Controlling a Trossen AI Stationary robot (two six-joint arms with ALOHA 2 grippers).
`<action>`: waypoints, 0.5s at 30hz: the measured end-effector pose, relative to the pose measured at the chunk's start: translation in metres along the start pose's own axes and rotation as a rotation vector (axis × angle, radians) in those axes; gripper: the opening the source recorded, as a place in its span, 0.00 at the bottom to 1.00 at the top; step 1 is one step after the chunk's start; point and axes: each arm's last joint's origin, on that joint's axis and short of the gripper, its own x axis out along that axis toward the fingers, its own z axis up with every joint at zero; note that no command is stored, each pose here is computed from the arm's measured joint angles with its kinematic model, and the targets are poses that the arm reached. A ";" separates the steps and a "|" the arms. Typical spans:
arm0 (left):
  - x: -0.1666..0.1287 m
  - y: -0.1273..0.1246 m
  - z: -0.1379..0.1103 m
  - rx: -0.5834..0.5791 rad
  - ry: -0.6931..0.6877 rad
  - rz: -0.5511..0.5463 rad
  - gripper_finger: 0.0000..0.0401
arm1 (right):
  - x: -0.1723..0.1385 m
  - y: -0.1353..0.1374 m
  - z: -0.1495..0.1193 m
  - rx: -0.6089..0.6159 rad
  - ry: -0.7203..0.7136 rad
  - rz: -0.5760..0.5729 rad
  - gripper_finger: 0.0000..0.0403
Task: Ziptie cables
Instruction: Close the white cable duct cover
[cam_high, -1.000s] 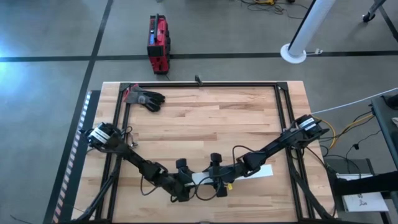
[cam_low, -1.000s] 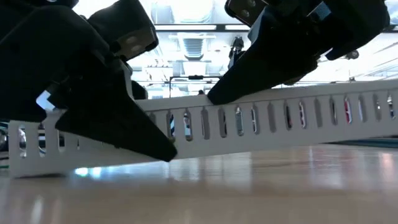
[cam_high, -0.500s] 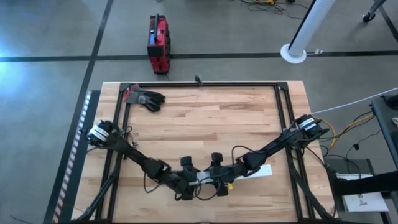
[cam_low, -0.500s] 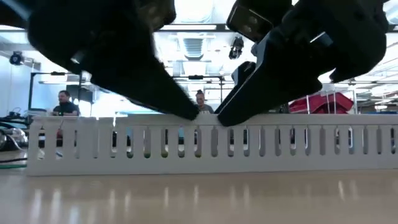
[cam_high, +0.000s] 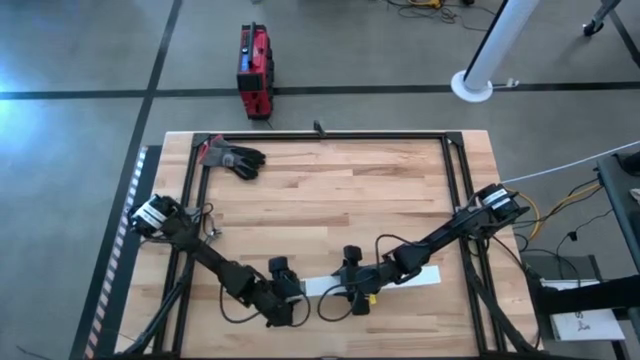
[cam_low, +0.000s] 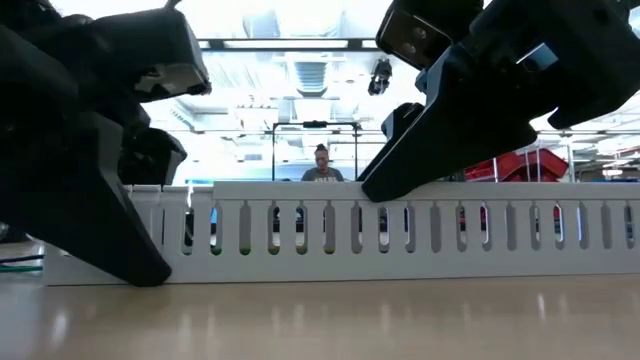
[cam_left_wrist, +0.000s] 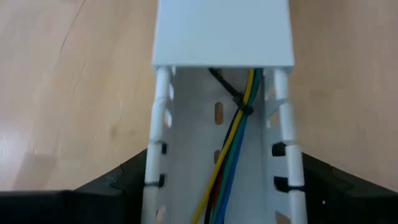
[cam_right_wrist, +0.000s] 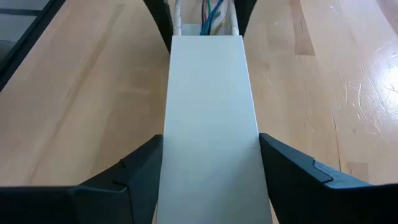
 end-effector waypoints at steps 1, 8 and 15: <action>0.001 0.000 -0.003 -0.007 0.007 0.005 0.63 | 0.000 0.000 0.000 -0.003 -0.002 0.000 0.54; 0.012 -0.001 -0.017 0.000 0.039 0.033 0.56 | 0.000 0.000 0.000 -0.009 -0.011 0.007 0.54; 0.018 -0.002 -0.018 0.014 -0.009 0.068 0.54 | 0.001 0.001 0.004 -0.029 -0.071 0.019 0.54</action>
